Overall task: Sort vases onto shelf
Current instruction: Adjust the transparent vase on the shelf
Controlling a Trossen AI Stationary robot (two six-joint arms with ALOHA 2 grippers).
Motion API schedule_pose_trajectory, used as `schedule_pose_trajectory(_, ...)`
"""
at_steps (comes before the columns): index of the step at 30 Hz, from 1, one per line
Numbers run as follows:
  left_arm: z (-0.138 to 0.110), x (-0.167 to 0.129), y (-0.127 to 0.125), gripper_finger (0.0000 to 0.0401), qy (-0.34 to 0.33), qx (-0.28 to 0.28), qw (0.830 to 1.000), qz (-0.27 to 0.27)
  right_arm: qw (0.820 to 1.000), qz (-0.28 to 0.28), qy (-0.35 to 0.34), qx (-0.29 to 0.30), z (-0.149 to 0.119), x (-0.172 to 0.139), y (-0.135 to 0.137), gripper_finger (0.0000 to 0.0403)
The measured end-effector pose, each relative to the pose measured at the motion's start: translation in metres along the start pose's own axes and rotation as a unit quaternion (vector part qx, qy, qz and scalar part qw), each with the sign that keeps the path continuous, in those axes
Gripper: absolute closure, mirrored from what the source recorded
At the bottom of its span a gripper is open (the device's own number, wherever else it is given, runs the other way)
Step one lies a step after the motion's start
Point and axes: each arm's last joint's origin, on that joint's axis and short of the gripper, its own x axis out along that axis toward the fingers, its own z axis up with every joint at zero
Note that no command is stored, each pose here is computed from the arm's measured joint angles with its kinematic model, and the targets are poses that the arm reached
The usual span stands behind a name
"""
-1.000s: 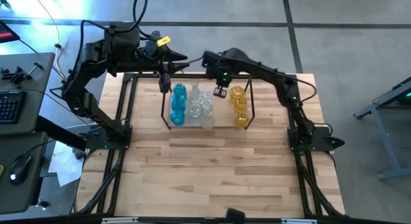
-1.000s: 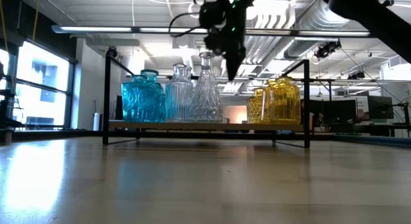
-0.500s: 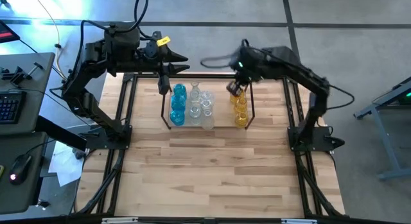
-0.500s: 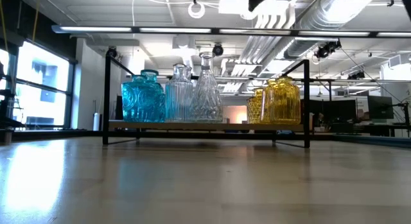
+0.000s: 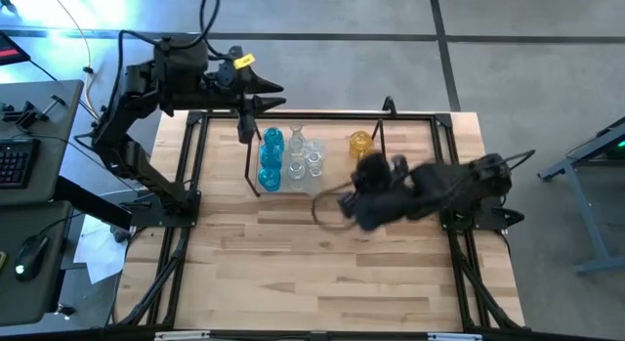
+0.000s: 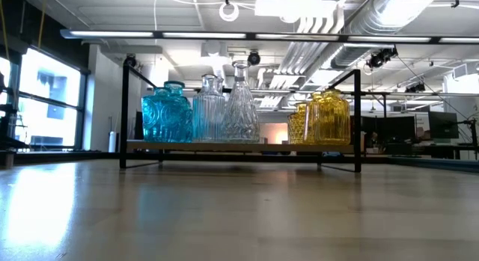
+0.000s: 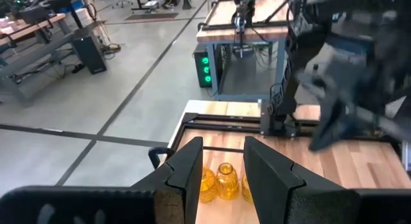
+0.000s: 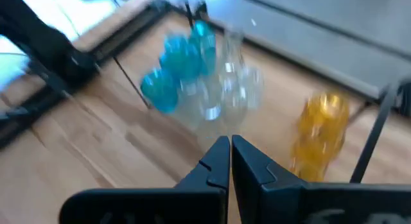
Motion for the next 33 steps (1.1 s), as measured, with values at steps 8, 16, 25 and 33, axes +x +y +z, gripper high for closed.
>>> schedule_pose_trajectory(8,0.003,-0.029,0.003,0.0300,-0.029,-0.036,0.999,0.002,0.997,-0.005,0.025,0.074,-0.106,0.050,0.034,0.0403)
schedule_pose_trajectory(16,0.004,-0.083,0.008,0.0300,-0.083,-0.028,0.996,-0.012,0.963,0.137,-0.073,0.220,-0.157,0.117,0.065,0.0403)
schedule_pose_trajectory(25,-0.004,-0.135,0.012,0.0300,-0.120,-0.029,0.992,-0.017,0.967,0.076,-0.072,0.231,-0.197,0.184,0.066,0.0403)
schedule_pose_trajectory(33,-0.009,-0.150,0.013,0.0300,-0.124,-0.038,0.991,-0.018,0.974,0.043,-0.058,0.213,-0.197,0.209,0.059,0.0403)
